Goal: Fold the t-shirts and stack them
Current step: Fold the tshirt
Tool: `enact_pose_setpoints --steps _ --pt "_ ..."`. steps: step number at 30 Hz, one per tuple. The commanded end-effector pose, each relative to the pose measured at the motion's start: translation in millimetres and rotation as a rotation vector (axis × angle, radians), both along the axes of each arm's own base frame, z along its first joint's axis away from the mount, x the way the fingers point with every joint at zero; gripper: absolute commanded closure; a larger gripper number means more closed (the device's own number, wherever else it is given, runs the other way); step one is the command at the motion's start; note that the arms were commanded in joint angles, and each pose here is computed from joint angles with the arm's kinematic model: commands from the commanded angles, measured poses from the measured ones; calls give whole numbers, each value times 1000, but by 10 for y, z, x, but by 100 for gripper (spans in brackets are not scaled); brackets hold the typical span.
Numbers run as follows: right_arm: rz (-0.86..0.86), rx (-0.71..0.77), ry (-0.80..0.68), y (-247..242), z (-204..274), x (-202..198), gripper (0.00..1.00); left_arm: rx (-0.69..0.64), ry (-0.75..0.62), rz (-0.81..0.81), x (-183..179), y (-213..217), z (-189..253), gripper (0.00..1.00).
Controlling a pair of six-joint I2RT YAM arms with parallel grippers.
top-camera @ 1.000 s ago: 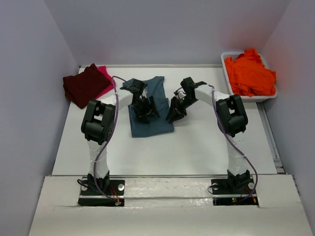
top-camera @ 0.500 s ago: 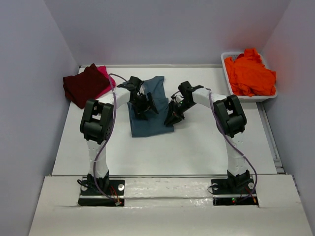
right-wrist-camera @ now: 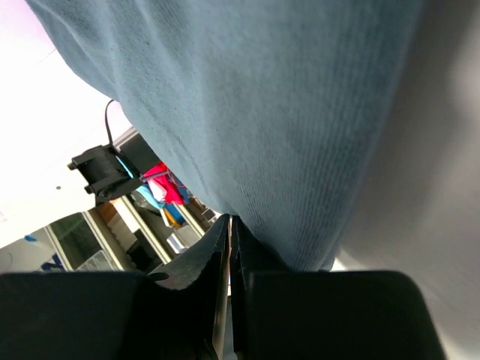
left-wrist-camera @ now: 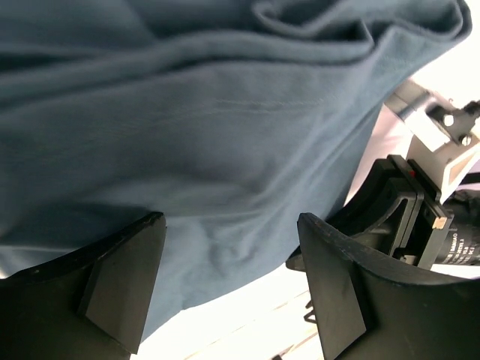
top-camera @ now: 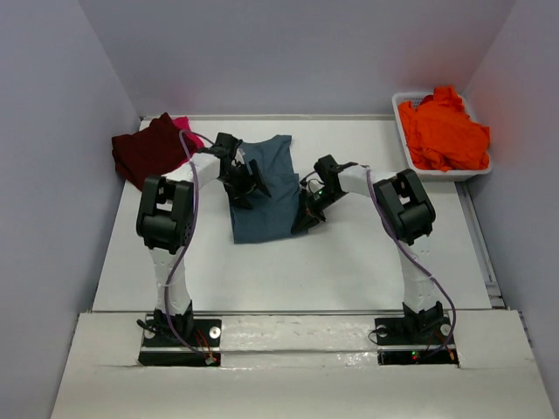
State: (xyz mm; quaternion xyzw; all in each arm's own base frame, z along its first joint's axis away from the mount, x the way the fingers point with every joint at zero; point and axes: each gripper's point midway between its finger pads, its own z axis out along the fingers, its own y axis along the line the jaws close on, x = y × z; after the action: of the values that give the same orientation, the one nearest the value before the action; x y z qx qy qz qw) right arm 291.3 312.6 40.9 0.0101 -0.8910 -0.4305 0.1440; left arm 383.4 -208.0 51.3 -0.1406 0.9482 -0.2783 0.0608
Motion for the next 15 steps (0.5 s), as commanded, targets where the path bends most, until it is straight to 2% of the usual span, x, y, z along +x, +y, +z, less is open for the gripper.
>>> enact_pose_setpoints --steps 1,8,15 --pt "-3 -65 115 -59 -277 -234 90 -8 -33 7 91 146 110 18" --pt "-1 -80 116 -98 -305 -283 92 23 -3 44 176 438 -76 18" --pt "-3 -108 111 -148 -361 -325 93 42 -6 53 300 534 -99 18"
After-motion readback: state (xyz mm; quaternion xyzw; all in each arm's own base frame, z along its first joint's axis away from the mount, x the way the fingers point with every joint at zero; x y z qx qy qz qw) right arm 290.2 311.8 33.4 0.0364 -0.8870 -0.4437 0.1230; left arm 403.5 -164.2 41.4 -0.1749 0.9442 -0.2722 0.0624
